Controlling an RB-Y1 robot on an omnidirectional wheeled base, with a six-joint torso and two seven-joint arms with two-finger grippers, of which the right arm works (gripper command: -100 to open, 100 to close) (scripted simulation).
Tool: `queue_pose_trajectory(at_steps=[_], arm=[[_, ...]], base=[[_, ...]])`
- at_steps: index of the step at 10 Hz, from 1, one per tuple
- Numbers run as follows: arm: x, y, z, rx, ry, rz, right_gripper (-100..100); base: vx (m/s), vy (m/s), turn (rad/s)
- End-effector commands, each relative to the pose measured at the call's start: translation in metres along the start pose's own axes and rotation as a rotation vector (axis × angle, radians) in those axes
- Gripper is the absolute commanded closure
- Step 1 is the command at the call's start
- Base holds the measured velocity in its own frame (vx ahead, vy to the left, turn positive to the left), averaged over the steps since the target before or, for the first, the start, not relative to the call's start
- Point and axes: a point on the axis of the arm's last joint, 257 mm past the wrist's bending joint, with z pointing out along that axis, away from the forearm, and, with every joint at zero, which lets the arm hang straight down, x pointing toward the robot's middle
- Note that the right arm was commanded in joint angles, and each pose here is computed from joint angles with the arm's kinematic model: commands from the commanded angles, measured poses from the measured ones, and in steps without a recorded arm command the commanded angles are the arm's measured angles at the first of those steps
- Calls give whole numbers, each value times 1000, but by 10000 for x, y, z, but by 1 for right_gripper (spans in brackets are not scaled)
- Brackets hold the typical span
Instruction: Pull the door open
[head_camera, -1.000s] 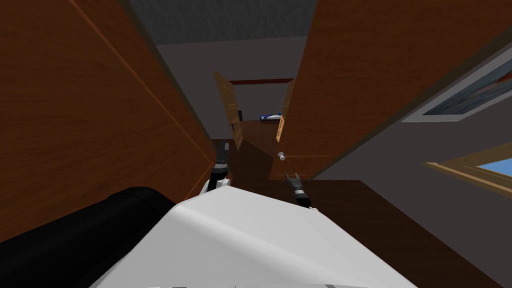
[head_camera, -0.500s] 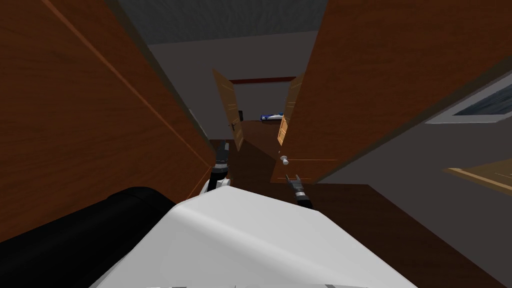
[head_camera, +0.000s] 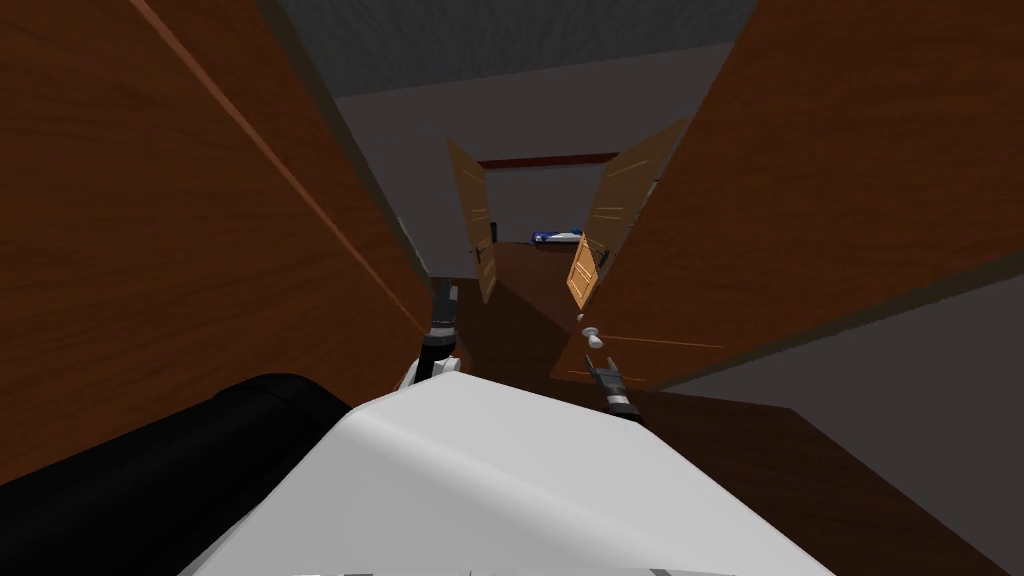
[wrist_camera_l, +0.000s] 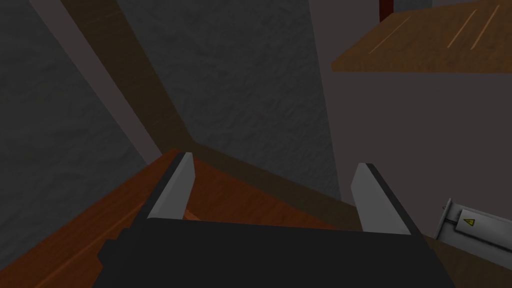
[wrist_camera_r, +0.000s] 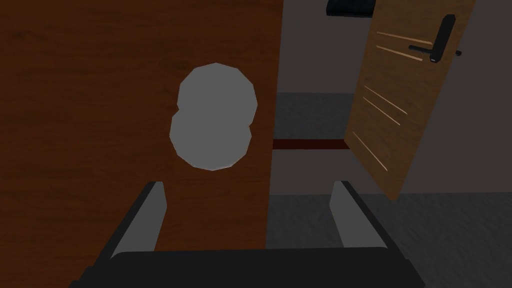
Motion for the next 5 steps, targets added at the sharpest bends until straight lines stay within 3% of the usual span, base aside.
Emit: queue_pose_trajectory(at_steps=[1, 4, 5], arm=[[-24, -208, -67, 28, -3, 1, -100], [-52, -534, -233, 74, -6, -1, -100], [-35, -462, -194, 66, -3, -2, -100]], base=[[192, 59, 168], [212, 22, 140], [76, -14, 41]])
